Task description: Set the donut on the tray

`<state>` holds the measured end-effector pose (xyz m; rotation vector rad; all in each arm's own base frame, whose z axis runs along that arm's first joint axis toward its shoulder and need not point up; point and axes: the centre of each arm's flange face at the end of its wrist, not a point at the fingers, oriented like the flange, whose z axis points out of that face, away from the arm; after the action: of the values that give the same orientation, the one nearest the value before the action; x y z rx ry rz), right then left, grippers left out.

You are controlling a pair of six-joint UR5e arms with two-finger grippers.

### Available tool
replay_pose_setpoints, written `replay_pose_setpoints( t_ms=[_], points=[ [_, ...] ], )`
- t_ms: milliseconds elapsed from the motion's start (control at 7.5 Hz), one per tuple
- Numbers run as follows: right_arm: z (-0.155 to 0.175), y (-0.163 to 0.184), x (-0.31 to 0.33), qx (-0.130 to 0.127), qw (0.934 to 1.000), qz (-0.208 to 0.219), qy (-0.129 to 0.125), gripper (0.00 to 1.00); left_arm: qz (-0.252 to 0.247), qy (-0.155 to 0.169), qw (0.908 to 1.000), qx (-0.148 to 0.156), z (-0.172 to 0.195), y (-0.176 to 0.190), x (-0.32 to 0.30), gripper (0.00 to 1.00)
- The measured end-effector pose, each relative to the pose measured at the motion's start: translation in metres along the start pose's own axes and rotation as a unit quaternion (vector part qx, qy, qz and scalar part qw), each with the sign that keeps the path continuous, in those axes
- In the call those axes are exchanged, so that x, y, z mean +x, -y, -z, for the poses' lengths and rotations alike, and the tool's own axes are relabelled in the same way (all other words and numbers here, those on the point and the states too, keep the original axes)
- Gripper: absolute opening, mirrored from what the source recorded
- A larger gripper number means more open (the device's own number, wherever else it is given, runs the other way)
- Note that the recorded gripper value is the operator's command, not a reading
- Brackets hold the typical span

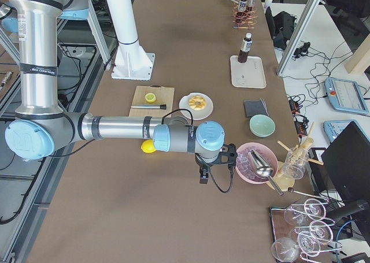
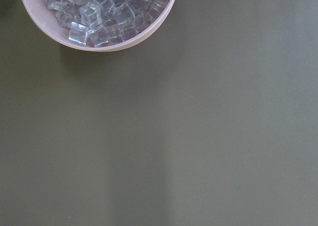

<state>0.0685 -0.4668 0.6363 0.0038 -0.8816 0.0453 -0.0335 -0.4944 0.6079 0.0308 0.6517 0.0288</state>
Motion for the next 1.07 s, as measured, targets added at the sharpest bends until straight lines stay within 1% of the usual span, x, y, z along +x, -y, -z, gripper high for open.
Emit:
replay_pose_setpoints(
  t_ms=[400, 667, 933, 1067],
  points=[
    [0.005, 0.004, -0.009, 0.006, 0.9999, 0.007, 0.005, 1.00, 0.000, 0.000, 1.0000, 0.000, 0.000, 0.000, 0.000, 0.98],
    [0.006, 0.016, -0.025, 0.006, 1.0000, 0.007, 0.004, 1.00, 0.000, 0.000, 1.0000, 0.001, 0.001, 0.000, 0.001, 0.98],
    [0.001, 0.034, -0.069, 0.002, 0.9998, -0.018, 0.007, 1.00, -0.002, -0.001, 1.0000, 0.000, 0.000, 0.001, 0.003, 0.98],
    [0.000, 0.039, -0.101, 0.005, 0.9994, -0.031, 0.011, 1.00, -0.004, -0.001, 1.0000, -0.003, -0.003, 0.001, 0.005, 0.98]
  ],
)
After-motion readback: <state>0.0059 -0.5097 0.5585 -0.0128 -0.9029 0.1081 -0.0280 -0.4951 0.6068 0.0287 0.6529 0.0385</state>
